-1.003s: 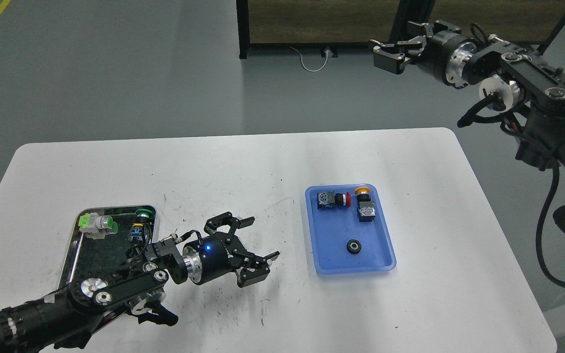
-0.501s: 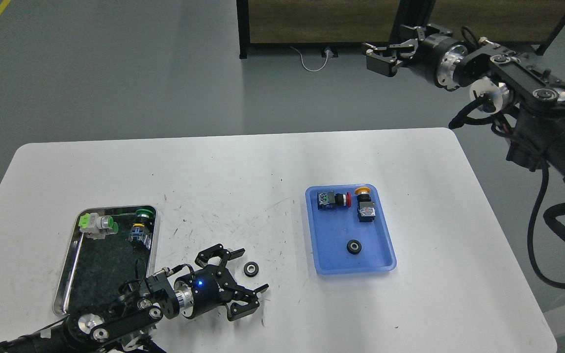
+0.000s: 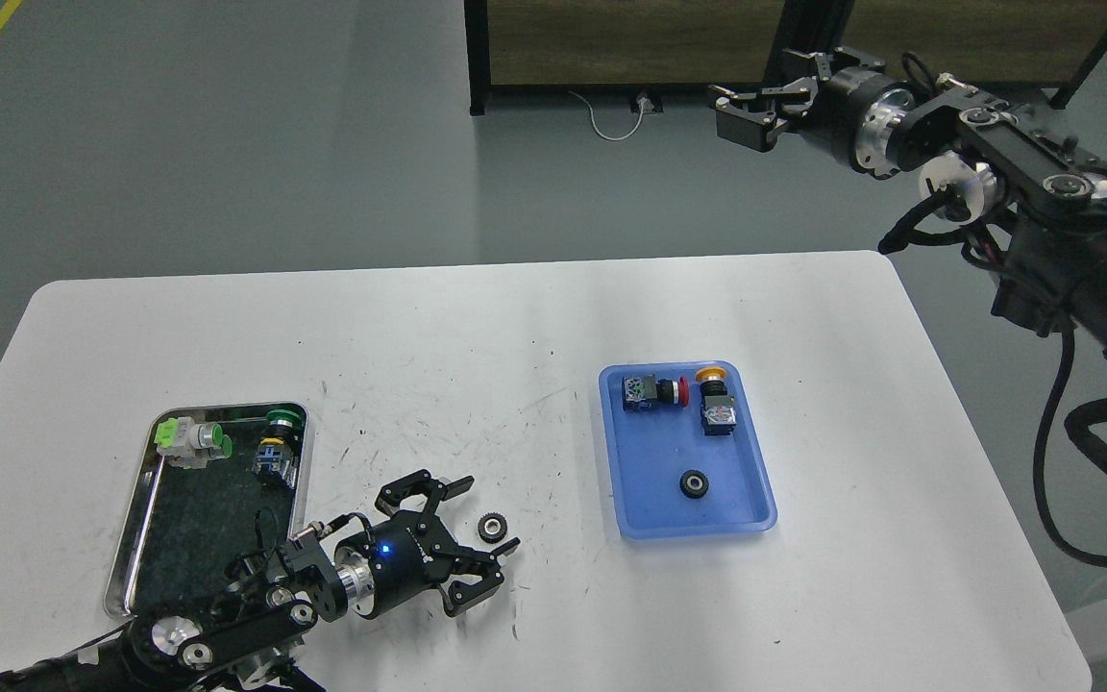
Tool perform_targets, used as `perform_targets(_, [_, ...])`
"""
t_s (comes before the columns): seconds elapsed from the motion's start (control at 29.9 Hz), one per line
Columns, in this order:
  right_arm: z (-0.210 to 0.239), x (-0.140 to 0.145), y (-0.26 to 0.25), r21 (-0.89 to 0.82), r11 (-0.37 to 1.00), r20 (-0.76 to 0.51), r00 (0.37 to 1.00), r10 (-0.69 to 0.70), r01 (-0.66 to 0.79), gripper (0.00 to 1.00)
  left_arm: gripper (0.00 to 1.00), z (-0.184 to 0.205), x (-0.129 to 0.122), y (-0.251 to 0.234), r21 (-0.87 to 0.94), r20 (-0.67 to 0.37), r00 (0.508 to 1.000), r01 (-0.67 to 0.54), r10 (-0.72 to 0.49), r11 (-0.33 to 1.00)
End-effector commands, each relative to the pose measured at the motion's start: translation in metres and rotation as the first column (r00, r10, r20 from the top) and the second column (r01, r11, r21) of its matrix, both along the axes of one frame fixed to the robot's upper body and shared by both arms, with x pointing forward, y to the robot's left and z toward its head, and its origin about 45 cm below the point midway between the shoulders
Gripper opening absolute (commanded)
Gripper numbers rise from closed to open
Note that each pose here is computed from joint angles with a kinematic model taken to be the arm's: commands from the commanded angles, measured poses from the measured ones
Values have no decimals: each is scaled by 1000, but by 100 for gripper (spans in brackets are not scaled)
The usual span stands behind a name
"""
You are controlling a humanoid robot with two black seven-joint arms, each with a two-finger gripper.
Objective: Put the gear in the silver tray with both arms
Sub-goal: 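Grasp the black gear on the table with the left gripper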
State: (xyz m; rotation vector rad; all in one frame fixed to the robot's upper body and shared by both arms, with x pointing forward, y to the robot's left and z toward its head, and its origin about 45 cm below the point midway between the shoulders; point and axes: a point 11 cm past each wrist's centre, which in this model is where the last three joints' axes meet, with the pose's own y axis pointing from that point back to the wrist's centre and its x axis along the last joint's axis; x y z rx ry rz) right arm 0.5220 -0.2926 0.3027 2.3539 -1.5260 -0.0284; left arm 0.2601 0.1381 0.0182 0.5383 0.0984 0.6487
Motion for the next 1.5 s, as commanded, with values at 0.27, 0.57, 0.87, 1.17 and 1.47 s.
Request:
perform_targets(0.27, [0, 0, 1, -1, 1000, 0, 1000, 3, -3, 99, 68, -5, -6, 4, 9, -15, 1000, -1, 1, 1000])
perform_targets(0.57, [-1, -1, 0, -3, 1000, -1, 1000, 3, -3, 99, 52, -9, -11, 6, 21, -26, 1000, 8, -7, 1000])
perform_targets(0.87, [0, 0, -1, -6, 1000, 0, 1000, 1, -1, 99, 28, -9, -12, 1, 28, -29, 999, 31, -30, 999])
perform_targets(1.17, [-5, -2, -1, -9, 1000, -8, 1000, 1, -1, 99, 25, -3, -5, -1, 23, -17, 1000, 26, -26, 999])
perform_targets(1.47, [-5, -2, -2, -5, 1000, -8, 1000, -2, 2, 99, 25, 40, 42, 50, -13, 35, 994, -104, 105, 994])
